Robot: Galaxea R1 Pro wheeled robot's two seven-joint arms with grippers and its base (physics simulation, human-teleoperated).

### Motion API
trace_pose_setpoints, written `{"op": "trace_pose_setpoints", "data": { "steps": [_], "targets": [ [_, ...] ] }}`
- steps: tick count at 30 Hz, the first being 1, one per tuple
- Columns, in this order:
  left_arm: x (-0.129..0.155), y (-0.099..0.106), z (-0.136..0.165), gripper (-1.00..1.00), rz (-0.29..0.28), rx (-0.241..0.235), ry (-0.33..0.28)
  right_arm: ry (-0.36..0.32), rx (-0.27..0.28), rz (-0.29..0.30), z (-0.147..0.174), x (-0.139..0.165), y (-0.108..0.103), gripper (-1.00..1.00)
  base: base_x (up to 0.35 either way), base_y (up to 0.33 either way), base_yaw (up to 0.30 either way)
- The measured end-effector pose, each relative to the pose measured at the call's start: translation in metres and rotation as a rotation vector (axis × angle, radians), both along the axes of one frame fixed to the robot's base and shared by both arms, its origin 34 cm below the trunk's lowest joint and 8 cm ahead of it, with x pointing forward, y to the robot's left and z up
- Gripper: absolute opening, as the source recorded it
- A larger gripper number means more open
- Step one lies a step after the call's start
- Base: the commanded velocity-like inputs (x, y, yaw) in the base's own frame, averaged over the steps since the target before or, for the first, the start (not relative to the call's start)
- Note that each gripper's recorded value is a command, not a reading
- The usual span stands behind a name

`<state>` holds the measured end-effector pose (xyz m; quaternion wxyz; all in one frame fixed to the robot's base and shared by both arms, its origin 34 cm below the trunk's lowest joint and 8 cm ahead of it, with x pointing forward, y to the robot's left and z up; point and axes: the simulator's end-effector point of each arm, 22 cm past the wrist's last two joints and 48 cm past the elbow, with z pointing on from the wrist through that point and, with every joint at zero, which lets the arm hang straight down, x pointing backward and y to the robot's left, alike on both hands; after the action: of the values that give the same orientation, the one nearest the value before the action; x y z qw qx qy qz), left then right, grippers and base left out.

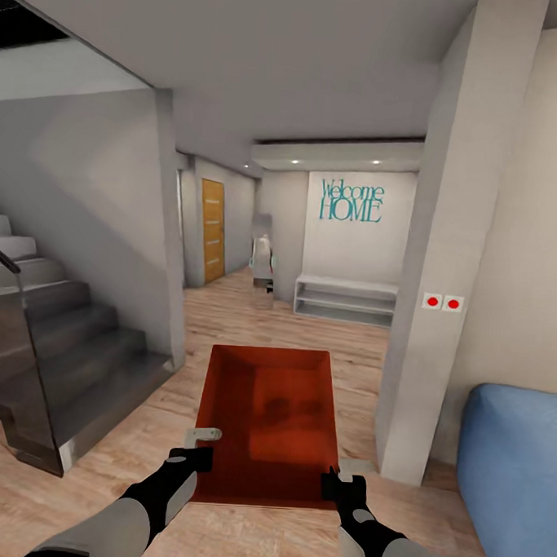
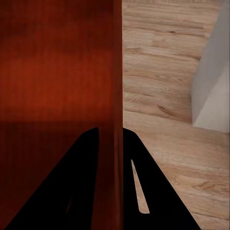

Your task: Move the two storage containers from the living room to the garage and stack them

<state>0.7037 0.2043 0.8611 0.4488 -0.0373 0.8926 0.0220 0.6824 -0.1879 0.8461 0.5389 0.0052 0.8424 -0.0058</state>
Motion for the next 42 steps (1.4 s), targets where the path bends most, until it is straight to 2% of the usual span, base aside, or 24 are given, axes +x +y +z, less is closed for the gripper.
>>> {"op": "trace_pose_setpoints", "data": {
  "steps": [42],
  "targets": [
    [0.0002,-0.0004,0.0004,-1.00,0.000,0.000,-0.001,-0.001,0.001,0.000,0.0002,0.0002,-0.0003,-1.00,0.322,0.000,0.000]
  ]
}}
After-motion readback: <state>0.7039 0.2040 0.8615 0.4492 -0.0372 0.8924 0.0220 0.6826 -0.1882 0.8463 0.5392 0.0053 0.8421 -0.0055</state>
